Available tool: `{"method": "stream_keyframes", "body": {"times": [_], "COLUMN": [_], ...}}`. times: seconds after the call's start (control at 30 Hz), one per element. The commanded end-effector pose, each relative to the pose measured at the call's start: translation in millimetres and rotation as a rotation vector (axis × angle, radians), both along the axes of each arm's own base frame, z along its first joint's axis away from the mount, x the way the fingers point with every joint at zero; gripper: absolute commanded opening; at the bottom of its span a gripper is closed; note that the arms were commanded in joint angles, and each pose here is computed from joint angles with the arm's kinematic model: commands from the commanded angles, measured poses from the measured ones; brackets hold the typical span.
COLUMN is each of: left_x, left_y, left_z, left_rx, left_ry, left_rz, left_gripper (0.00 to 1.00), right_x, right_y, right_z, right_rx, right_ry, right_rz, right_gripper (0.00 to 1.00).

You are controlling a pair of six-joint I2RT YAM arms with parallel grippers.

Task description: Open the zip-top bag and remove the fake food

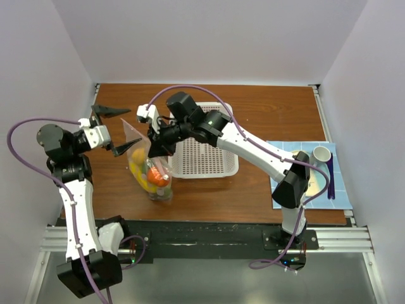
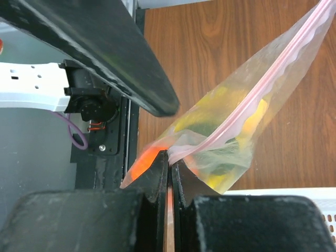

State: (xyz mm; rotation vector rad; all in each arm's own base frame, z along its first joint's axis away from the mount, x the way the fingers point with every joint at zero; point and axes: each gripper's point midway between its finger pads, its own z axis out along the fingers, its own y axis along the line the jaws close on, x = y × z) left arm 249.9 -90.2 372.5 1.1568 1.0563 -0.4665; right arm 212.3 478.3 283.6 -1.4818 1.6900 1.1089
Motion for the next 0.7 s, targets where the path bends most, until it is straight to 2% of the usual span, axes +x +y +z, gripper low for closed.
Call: {"method": "stream_keyframes", "body": {"times": [0.0, 0.13, 0.2, 0.33, 0.53, 0.57, 0.63, 0.67], "left_x": [-34, -43, -46, -50, -45, -43, -39, -33], "left_y": [-22, -34, -36, -36, -34, -33, -27, -23], "left_z": [-6, -14, -21, -29, -35, -34, -34, -30], "left_rx": [0.070, 0.040, 0.052, 0.033, 0.094, 0.121, 0.122, 0.136], "left_ry": [0.044, 0.161, 0.156, 0.257, 0.128, 0.073, 0.097, 0.065], "left_rz": [-0.242, -0.300, -0.302, -0.289, -0.270, -0.263, -0.227, -0.209], "left_gripper": [0.91, 0.90, 0.89, 0.90, 0.91, 0.91, 0.92, 0.92], "right_x": [-13, -13, -14, -17, -25, -25, -27, -26], "right_y": [-4, -5, -9, -19, -30, -31, -33, -34], "right_z": [62, 63, 63, 62, 58, 57, 56, 55], "right_rx": [0.120, 0.120, 0.115, 0.102, 0.082, 0.074, 0.068, 0.066], "right_ry": [-0.084, -0.089, -0.096, -0.117, -0.115, -0.114, -0.115, -0.117], "right_rz": [0.035, 0.030, 0.026, 0.021, 0.039, 0.036, 0.041, 0.036], "right_gripper": [0.00, 0.00, 0.00, 0.00, 0.00, 0.00, 0.00, 0.00]}}
